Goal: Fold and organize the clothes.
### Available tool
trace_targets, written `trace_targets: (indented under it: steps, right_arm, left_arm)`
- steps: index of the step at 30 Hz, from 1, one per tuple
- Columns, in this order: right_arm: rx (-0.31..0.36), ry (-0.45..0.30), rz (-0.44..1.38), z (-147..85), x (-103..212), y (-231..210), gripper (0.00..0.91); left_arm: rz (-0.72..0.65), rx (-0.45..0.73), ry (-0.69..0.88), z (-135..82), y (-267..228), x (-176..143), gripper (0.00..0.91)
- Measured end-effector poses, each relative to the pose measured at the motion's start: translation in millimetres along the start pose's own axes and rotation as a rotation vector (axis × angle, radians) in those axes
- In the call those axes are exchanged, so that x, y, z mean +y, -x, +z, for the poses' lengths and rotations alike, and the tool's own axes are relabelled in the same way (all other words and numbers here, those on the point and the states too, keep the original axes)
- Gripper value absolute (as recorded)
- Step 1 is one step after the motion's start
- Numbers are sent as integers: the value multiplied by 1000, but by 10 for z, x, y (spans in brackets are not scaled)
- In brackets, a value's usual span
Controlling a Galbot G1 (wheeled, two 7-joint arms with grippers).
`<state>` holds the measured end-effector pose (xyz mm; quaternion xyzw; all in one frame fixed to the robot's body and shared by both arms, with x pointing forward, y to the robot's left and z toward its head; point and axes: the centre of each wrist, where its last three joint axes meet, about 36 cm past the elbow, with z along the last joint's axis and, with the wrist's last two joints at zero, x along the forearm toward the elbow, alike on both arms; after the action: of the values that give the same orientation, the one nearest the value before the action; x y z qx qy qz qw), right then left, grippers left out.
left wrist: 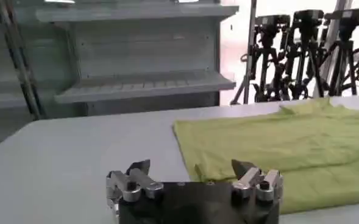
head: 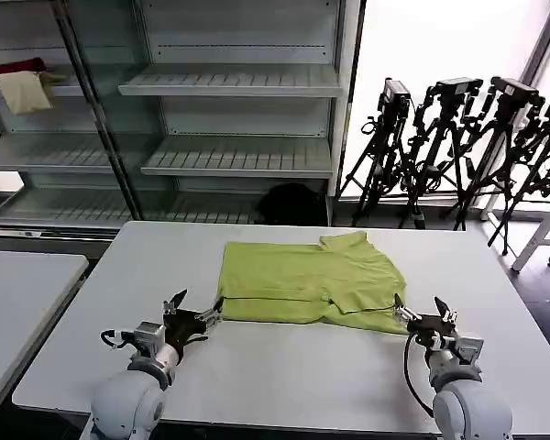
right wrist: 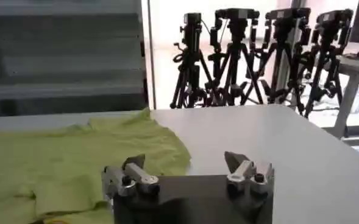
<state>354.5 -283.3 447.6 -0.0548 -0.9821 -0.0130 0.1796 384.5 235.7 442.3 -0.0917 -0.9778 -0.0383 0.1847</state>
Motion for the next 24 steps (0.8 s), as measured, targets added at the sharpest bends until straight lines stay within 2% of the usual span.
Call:
trace_targets:
  steps: [2, 4, 6, 7, 9, 11, 13, 14, 15, 16, 17, 18, 20, 24]
  right_arm:
    - [16, -3, 1, 50, -12, -11, 846]
    - [31, -8, 2, 98, -25, -19, 725]
    - [41, -11, 2, 128, -28, -19, 494]
    - [46, -13, 2, 144, -26, -15, 464]
    - [54, -15, 0, 172, -19, -8, 262]
    - [61, -18, -1, 199, -6, 3, 131]
    - [68, -21, -1, 223, 8, 15, 60]
    - [70, -22, -1, 232, 15, 20, 0]
    - [72, -24, -2, 238, 22, 25, 0]
    - [73, -27, -3, 243, 30, 32, 0]
    - [74, -29, -3, 246, 35, 33, 0]
    - [74, -31, -4, 247, 39, 33, 0]
    - [74, -34, -3, 249, 38, 31, 0]
    - [74, -40, -1, 250, 30, 24, 0]
  left_arm:
    - [-1, 12, 5, 38, 12, -12, 907]
    - [2, 23, 8, 78, 26, -38, 907]
    - [4, 31, 11, 105, 42, -62, 907]
    - [6, 35, 13, 120, 50, -78, 907]
    - [9, 42, 16, 143, 73, -108, 907]
    - [11, 46, 19, 157, 96, -132, 907]
    - [13, 52, 22, 176, 124, -149, 877]
    - [13, 56, 22, 187, 135, -152, 766]
    - [13, 60, 25, 200, 145, -156, 574]
    - [15, 64, 26, 211, 153, -162, 312]
    - [15, 68, 27, 223, 162, -163, 111]
    - [13, 71, 29, 235, 171, -162, 50]
    - [15, 79, 32, 258, 187, -167, 0]
    - [19, 86, 32, 291, 204, -172, 10]
